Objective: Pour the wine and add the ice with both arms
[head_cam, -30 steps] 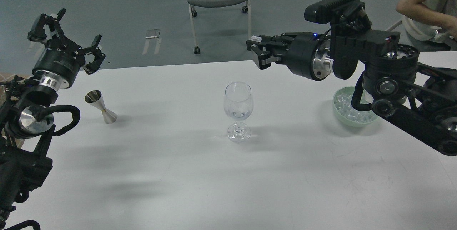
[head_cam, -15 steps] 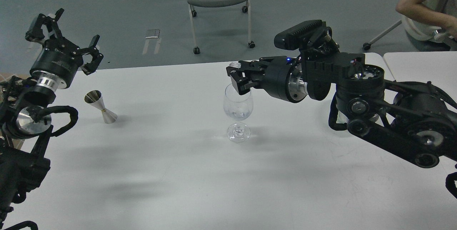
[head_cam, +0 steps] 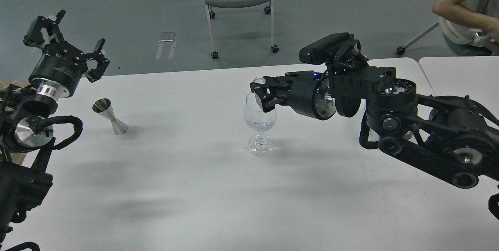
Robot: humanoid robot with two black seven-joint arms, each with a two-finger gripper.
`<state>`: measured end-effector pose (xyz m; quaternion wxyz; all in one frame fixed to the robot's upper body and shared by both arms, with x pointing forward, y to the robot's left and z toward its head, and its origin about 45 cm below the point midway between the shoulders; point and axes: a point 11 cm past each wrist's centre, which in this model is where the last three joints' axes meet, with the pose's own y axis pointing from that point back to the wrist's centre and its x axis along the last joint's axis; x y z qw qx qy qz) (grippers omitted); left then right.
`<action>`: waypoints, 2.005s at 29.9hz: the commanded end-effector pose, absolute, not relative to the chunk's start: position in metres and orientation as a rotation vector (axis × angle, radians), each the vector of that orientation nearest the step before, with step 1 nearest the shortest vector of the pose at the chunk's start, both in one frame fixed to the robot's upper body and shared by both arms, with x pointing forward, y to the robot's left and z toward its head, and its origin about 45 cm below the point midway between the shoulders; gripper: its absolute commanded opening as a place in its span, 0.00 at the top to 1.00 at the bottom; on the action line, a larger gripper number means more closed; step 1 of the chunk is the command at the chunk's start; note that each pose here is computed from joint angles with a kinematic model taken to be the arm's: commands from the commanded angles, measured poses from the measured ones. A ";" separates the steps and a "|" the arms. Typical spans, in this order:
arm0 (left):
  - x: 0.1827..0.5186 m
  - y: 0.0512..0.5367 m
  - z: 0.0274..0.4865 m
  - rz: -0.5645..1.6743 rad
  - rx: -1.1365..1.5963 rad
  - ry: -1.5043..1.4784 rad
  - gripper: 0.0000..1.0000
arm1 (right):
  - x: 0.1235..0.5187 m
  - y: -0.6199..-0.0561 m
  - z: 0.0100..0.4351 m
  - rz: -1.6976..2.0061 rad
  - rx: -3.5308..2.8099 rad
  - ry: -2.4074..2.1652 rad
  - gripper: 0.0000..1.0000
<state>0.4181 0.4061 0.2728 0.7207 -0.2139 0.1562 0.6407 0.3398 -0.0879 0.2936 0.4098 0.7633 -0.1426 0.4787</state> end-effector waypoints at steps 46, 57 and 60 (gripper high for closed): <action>0.419 0.399 0.271 1.399 -0.481 0.352 0.02 | 0.420 -0.143 0.430 0.993 2.255 -1.124 0.00; 0.426 0.396 0.283 1.385 -0.474 0.321 0.02 | 0.471 -0.211 0.436 0.272 2.754 -1.479 0.00; 0.426 0.396 0.283 1.385 -0.483 0.327 0.02 | 0.489 -0.229 0.426 -0.038 2.866 -1.577 0.00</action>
